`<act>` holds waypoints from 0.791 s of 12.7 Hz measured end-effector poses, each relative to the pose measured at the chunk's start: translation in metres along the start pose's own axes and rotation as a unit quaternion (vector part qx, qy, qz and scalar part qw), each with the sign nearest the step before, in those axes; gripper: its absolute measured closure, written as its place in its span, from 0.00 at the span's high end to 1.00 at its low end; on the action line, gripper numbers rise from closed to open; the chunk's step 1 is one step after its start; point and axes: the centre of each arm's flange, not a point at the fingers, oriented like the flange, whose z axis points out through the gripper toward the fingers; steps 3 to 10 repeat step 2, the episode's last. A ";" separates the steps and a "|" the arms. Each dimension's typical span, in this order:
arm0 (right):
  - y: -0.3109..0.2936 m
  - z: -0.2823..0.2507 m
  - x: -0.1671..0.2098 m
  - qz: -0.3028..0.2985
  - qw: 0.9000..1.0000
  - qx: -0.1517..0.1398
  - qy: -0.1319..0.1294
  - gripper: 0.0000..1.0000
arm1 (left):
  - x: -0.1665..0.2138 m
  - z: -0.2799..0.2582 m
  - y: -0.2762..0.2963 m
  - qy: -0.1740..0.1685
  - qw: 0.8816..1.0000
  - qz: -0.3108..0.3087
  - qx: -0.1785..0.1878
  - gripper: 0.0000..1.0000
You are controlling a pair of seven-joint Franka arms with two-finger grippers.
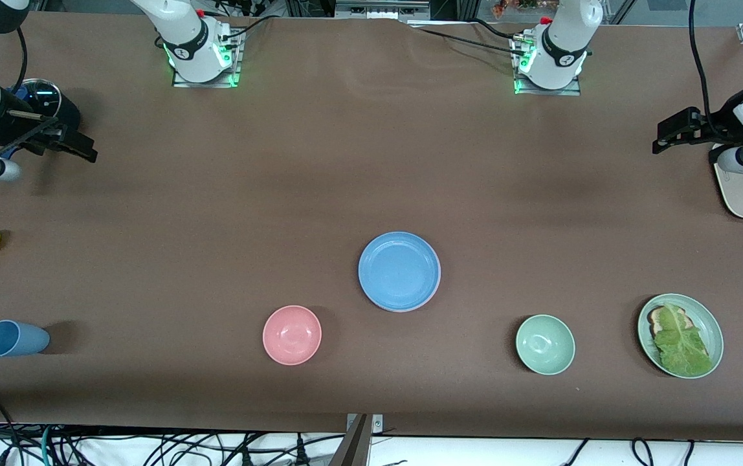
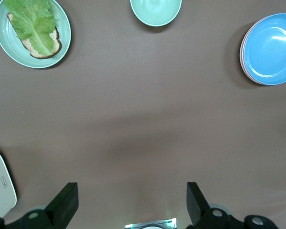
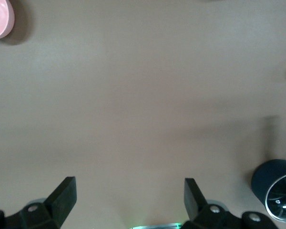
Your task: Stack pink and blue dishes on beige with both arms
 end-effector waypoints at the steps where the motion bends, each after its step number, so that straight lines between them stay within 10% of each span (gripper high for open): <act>1: 0.004 0.000 0.000 0.003 1.000 0.000 -0.001 1.00 | 0.000 0.000 0.000 0.000 1.000 0.000 0.000 1.00; 10: 0.006 0.000 0.001 0.005 1.000 0.001 -0.002 1.00 | 0.000 0.000 0.000 0.000 1.000 0.000 0.000 1.00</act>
